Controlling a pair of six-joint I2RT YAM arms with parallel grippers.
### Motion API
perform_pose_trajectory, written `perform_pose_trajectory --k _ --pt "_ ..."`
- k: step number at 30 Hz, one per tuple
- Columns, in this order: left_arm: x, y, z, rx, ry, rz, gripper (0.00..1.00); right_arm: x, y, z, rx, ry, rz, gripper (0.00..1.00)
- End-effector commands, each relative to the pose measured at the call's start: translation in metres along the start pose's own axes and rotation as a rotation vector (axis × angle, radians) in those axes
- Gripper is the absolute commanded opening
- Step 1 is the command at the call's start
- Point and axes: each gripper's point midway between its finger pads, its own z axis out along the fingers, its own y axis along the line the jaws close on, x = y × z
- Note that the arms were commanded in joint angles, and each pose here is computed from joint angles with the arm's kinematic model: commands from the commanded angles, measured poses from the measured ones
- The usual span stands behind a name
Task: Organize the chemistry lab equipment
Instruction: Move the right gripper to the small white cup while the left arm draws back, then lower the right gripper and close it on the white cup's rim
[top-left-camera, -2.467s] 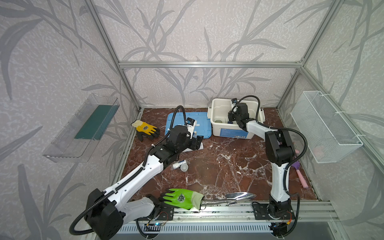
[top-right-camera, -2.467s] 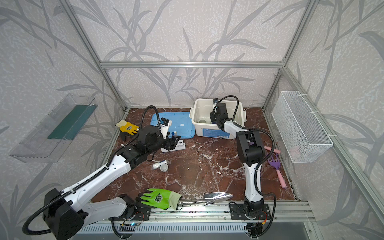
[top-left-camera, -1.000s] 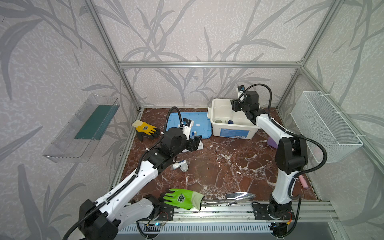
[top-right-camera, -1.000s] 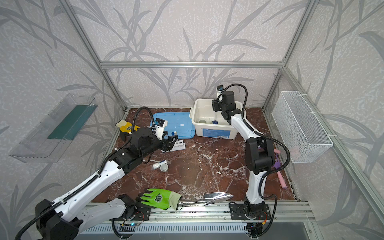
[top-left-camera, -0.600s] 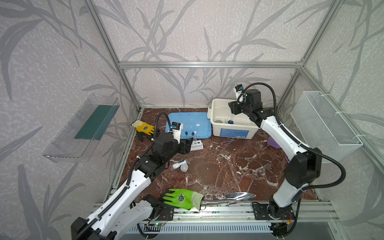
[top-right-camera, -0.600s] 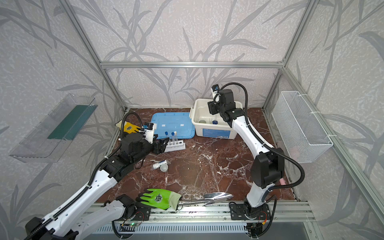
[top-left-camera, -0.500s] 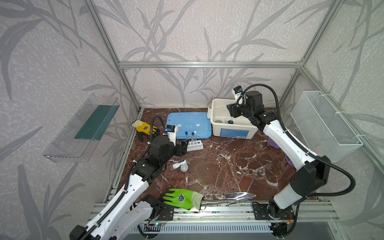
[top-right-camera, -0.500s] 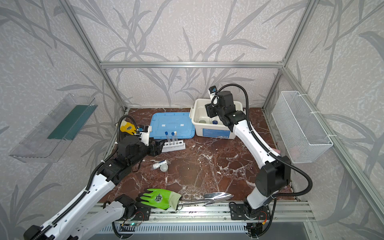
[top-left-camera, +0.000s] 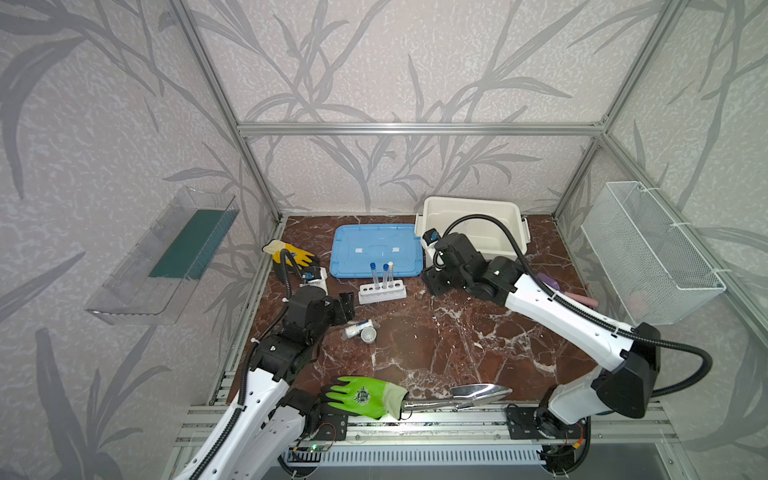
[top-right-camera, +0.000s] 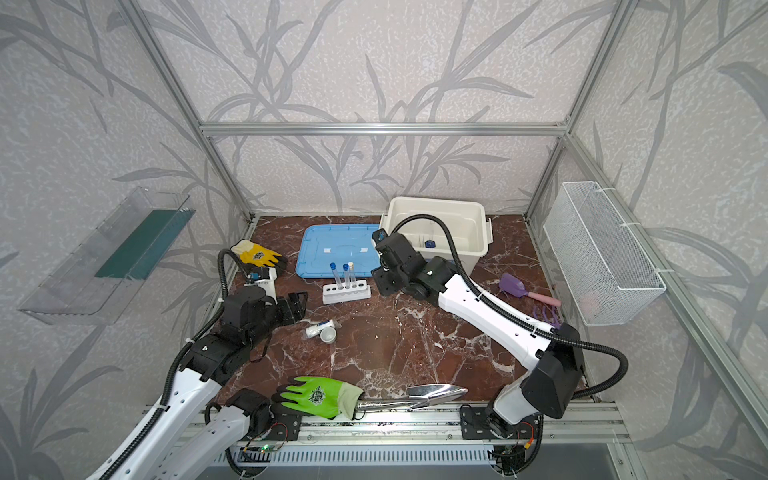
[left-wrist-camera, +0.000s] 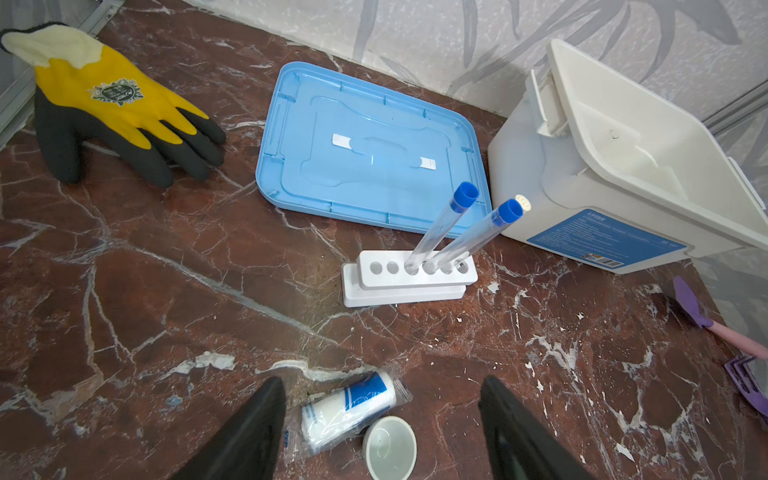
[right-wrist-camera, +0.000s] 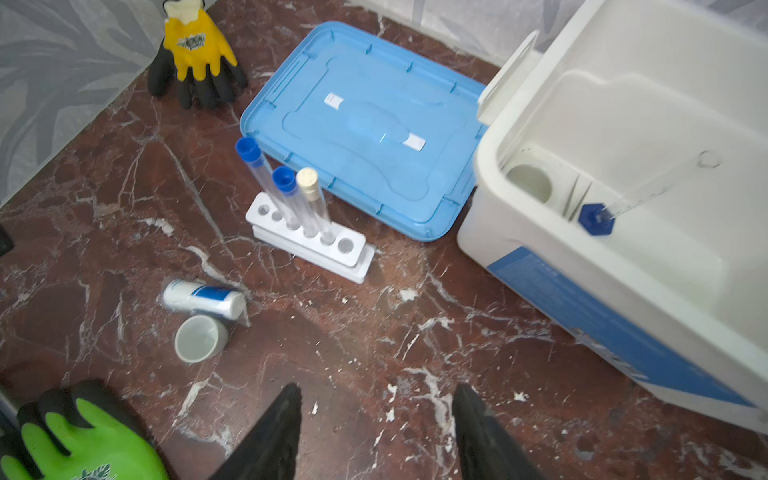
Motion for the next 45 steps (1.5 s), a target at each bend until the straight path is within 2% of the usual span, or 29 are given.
perform_pose_trajectory --k 1,8,11,17,21,45 --pt "0.007 0.016 0.000 -0.070 0.006 -0.063 0.74 0.033 0.015 0.014 0.030 0.110 0.115 0.57" --pt "0.011 0.027 -0.005 -0.087 -0.045 -0.092 0.74 0.060 0.063 0.035 -0.026 0.227 0.167 0.56" --pt "0.019 0.036 -0.005 -0.106 -0.058 -0.132 0.73 0.074 0.082 0.058 -0.052 0.284 0.213 0.55" --pt "0.025 0.038 -0.007 -0.076 -0.086 -0.149 0.73 0.091 0.123 0.083 -0.098 0.348 0.228 0.54" --pt "0.026 0.026 -0.004 -0.006 -0.081 -0.111 0.73 0.095 0.139 0.097 -0.124 0.368 0.247 0.53" --pt "0.029 0.008 0.001 0.112 -0.090 -0.117 0.72 0.115 0.159 0.140 -0.120 0.439 0.263 0.48"
